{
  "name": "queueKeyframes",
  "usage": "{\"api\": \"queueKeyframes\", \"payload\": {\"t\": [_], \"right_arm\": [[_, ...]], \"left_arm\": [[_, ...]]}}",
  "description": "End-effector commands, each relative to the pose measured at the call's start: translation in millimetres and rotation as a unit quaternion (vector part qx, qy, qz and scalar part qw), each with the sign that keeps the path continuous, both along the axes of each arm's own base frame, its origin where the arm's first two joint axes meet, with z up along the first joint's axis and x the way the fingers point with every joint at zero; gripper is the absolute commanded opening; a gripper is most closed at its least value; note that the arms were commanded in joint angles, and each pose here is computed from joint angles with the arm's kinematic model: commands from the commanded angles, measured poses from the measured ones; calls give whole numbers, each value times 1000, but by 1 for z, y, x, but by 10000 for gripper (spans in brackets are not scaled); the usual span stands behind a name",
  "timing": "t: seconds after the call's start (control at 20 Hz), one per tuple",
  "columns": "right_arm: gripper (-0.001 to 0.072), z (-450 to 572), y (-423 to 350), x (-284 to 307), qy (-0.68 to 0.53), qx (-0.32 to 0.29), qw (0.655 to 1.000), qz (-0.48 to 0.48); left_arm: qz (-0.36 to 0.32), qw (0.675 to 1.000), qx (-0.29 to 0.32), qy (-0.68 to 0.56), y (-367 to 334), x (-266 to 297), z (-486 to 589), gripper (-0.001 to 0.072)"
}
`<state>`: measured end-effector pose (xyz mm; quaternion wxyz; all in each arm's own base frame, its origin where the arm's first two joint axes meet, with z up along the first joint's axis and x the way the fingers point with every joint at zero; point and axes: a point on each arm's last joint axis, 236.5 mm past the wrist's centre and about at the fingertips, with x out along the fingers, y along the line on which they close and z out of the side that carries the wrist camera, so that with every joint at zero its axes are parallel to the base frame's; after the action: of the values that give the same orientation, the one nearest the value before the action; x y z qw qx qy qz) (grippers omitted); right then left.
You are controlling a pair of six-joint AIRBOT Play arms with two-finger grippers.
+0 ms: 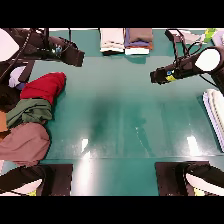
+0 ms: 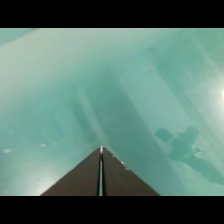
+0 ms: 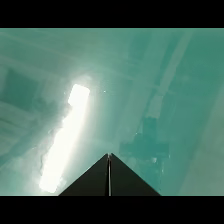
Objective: Fold the shirts.
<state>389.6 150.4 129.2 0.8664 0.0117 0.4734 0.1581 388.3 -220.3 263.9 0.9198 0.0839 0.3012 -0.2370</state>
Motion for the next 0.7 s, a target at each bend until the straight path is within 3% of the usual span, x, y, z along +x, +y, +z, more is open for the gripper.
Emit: {"api": "queueKeyframes", "payload": {"t": [0.0,0.05,0.35,0.65], "right_arm": [[19,0,0,0,0,0,1000,0],[19,0,0,0,-1,1,1000,0],[18,0,0,0,0,0,1000,0],[18,0,0,0,-1,1,1000,0]], "left_arm": [[34,997,55,-40,34,23,4,426],[64,996,61,-29,53,33,-4,549],[203,963,120,133,181,82,-140,551],[262,910,146,285,254,74,-286,551]]}}
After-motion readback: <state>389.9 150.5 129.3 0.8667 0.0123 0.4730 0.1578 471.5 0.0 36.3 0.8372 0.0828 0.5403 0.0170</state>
